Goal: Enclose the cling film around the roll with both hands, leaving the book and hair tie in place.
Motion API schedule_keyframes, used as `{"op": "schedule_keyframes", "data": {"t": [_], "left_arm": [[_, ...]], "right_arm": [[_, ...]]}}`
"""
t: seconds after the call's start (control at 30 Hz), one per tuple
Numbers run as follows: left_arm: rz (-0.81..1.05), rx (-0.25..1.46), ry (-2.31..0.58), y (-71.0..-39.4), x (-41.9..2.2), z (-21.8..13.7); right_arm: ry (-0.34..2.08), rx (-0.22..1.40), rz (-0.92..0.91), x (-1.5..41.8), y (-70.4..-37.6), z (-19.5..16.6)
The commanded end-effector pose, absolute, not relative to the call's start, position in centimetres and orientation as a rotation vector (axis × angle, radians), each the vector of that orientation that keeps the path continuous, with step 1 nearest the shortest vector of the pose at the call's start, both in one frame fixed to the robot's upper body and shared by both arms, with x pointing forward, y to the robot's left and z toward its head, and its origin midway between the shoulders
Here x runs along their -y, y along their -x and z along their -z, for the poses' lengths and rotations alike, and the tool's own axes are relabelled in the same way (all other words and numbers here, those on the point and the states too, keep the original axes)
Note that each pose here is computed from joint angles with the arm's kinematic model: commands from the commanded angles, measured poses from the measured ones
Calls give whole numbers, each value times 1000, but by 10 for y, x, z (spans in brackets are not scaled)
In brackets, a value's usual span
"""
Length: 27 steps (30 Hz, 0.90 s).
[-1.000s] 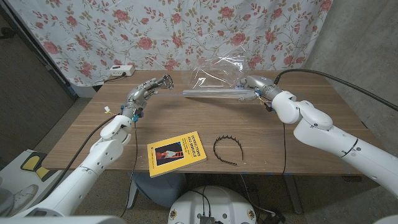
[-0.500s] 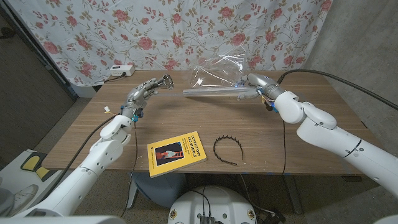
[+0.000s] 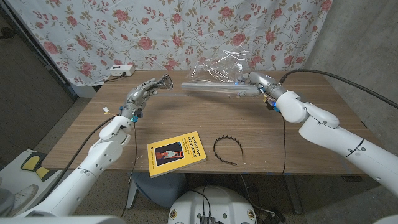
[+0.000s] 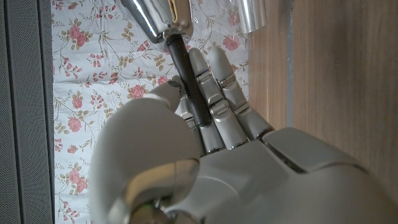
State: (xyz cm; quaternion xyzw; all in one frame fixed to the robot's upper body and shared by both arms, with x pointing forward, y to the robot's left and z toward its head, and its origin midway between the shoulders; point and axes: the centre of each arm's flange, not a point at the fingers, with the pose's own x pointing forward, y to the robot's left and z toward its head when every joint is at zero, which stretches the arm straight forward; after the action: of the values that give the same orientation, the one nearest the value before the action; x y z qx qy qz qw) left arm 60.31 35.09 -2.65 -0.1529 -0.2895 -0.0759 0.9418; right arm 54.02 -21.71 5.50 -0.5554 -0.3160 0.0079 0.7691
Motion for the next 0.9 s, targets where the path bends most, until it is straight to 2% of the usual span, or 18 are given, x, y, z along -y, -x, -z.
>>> {"op": "schedule_keyframes", "data": {"t": [0.03, 0.9], "left_arm": [[162, 587, 304, -602, -351, 26], [205, 617, 213, -609, -351, -3]], "right_arm": [[1088, 737, -57, 227, -536, -66], [941, 858, -126, 238, -537, -104]]}}
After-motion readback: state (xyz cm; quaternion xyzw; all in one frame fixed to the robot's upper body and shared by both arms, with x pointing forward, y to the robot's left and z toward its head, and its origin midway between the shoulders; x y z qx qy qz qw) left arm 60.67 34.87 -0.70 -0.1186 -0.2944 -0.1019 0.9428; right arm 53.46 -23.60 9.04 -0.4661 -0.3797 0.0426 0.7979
